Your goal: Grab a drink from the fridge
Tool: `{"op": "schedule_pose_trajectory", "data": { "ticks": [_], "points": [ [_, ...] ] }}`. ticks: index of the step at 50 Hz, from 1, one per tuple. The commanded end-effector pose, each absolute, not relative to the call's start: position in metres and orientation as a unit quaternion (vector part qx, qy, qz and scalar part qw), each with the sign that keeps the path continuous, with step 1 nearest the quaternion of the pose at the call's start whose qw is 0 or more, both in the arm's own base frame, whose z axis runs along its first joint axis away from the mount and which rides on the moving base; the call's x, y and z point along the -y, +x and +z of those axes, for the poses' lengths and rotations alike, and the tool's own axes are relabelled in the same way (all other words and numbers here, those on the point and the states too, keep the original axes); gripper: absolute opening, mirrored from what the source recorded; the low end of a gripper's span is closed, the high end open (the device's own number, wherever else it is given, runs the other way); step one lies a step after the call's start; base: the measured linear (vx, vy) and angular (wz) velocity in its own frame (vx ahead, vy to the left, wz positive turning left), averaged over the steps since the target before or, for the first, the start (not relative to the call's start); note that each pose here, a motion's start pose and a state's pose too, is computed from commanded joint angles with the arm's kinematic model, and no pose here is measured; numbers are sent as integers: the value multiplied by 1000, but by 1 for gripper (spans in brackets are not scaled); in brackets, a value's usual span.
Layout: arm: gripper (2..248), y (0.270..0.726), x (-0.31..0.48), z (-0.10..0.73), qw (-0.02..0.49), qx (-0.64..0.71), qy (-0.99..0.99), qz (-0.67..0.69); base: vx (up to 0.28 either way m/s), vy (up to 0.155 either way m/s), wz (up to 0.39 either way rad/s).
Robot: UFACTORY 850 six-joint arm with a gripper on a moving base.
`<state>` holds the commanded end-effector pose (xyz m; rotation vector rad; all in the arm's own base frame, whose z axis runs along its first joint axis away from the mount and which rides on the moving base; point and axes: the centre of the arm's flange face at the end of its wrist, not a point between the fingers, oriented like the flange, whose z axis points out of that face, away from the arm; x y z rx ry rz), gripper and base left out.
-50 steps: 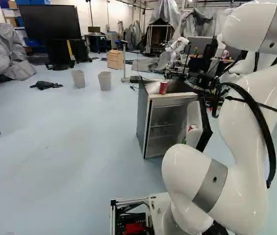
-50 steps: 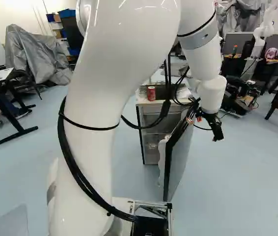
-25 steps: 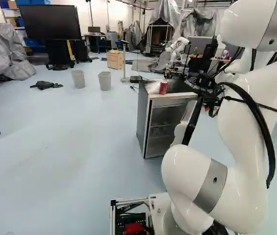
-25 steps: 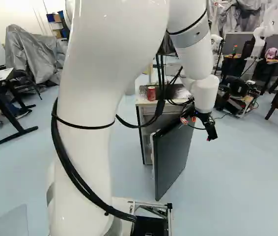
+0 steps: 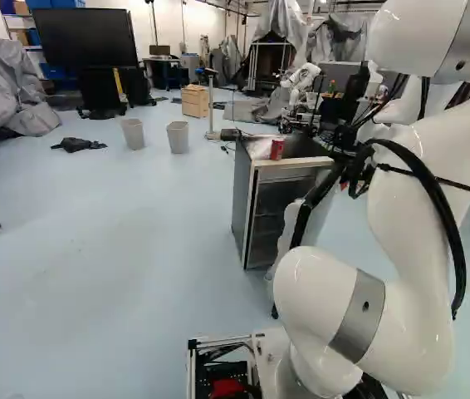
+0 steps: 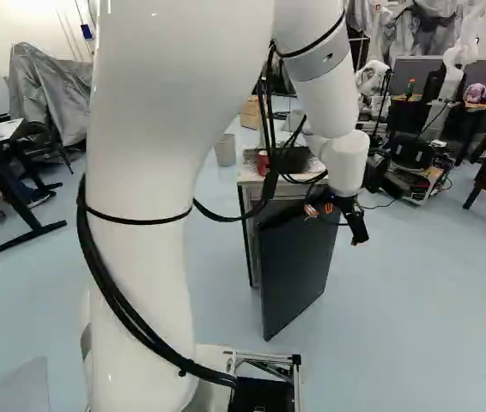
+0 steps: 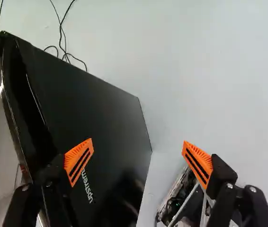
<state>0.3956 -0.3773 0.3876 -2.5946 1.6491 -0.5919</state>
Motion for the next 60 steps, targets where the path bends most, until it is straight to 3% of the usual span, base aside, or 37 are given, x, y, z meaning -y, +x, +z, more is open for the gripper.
{"op": "schedule_pose_trajectory", "data": {
  "ticks": [60],
  "points": [
    [247,397,298,388,19,-479,-860,-174,0,0,0]
  ]
}}
